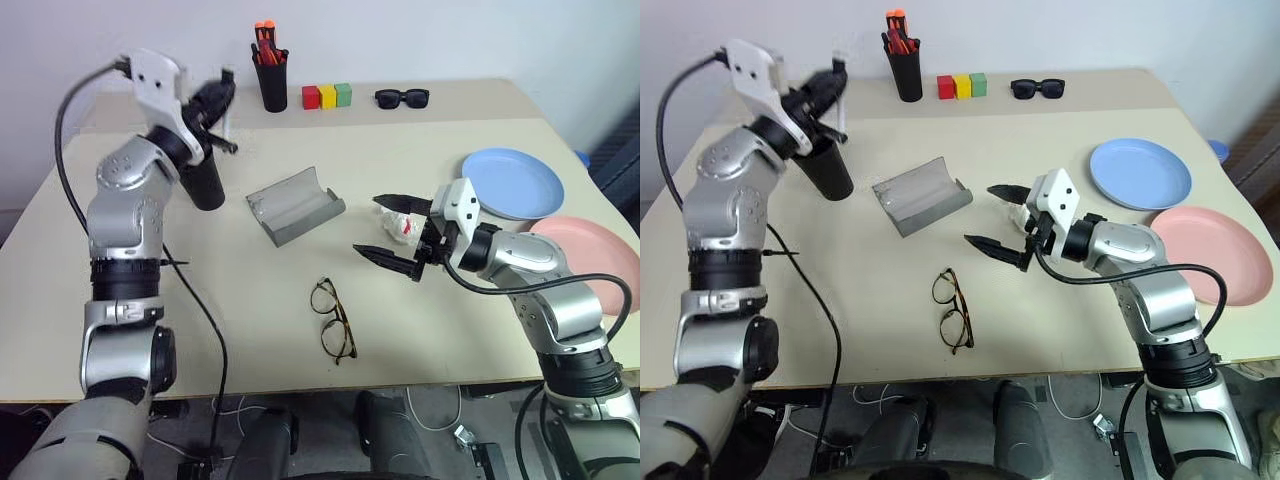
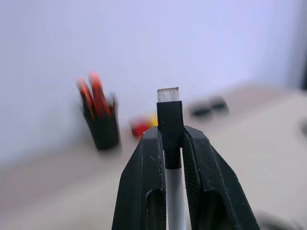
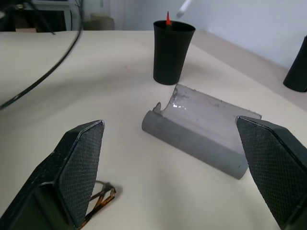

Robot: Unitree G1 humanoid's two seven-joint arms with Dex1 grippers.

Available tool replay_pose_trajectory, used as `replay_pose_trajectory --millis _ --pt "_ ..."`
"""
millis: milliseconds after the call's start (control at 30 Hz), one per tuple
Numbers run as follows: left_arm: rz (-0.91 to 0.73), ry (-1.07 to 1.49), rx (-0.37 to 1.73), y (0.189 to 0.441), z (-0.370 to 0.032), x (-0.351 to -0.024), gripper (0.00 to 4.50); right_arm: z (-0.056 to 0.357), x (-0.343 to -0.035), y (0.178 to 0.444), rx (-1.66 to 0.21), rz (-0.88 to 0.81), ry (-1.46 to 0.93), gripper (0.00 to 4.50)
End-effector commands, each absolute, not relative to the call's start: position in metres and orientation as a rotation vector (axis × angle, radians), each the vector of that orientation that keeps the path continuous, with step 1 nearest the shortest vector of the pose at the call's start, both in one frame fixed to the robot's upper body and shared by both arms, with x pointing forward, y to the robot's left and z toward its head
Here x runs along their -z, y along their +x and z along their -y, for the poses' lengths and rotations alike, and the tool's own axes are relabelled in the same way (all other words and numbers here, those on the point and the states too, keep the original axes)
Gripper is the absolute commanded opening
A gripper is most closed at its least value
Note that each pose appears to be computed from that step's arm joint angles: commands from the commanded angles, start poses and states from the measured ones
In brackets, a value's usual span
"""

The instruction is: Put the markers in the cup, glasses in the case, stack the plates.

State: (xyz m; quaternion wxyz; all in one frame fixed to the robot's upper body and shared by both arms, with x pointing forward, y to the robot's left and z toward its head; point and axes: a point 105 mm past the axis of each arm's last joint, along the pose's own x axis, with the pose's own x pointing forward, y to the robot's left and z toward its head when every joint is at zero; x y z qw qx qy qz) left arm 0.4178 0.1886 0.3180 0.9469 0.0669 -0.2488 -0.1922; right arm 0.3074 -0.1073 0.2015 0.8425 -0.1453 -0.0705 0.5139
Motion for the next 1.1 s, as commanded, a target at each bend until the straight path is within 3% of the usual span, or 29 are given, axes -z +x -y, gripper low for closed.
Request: replay_pose_trajectory --millis 33,300,600,767,900,1100 --pt "0.644 0.224 0.282 0.42 -0.216 -0.337 0.04 0.105 -0.214 0.305 -1.089 0.209 -0.323 4.5" --pt "0.647 0.084 0.13 0.432 -0.261 -0.309 0.04 0.108 -0.215 0.3 -1.076 0.202 -0.329 4.5" --pt "0.534 0.026 0.124 0.438 -0.262 -0.259 0.04 0.11 -0.217 0.297 -1.066 0.201 -0.335 4.5" --pt "0.515 0.021 0.133 0.438 -0.261 -0.25 2.36 0.109 -0.217 0.298 -1.067 0.203 -0.338 4.5" --pt "0.556 0.018 0.172 0.437 -0.255 -0.262 4.39 0.108 -0.217 0.3 -1.07 0.207 -0.336 4.5" --pt "0.604 0.009 0.488 0.435 -0.203 -0.288 4.46 0.11 -0.218 0.301 -1.065 0.207 -0.336 4.5"
